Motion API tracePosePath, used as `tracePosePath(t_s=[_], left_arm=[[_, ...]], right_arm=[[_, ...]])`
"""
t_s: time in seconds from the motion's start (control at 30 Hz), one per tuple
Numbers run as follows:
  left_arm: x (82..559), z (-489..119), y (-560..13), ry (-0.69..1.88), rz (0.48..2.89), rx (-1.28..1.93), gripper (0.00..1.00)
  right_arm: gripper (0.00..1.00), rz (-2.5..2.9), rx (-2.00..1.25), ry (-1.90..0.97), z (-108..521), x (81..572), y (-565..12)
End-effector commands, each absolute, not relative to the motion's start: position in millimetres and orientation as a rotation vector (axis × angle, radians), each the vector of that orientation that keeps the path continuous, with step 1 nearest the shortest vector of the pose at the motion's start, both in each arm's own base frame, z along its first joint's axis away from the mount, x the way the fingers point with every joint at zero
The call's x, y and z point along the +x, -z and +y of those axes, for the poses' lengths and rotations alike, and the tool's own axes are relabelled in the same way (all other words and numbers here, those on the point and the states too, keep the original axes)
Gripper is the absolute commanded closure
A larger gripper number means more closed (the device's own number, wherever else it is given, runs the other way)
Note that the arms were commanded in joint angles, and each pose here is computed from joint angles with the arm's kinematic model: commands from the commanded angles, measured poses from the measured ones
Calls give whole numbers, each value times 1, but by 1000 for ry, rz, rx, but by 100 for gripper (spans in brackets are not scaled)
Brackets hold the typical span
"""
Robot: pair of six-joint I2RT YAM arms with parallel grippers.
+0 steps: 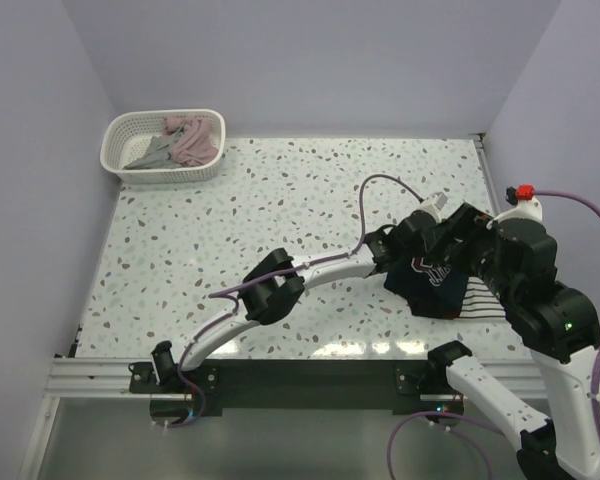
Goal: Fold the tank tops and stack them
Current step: Neatly place the folded tank top to the corner
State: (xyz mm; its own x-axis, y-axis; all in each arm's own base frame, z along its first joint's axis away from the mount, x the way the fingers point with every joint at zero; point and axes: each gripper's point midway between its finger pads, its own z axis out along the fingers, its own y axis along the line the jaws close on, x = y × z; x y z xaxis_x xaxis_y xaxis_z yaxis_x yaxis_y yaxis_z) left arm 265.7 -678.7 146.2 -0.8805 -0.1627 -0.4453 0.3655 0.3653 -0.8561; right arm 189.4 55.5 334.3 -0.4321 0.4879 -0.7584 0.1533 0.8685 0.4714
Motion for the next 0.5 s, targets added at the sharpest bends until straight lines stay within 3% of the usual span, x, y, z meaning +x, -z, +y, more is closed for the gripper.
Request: tracePosePath(t_s=[0.0, 0.47], left_arm=[[250, -701, -210, 1759, 1958, 209, 100], [223, -722, -208, 1814, 1880, 248, 100]], right_arm=[[20, 1994, 436, -421, 56, 184, -341], [20, 2002, 442, -406, 53, 182, -332]])
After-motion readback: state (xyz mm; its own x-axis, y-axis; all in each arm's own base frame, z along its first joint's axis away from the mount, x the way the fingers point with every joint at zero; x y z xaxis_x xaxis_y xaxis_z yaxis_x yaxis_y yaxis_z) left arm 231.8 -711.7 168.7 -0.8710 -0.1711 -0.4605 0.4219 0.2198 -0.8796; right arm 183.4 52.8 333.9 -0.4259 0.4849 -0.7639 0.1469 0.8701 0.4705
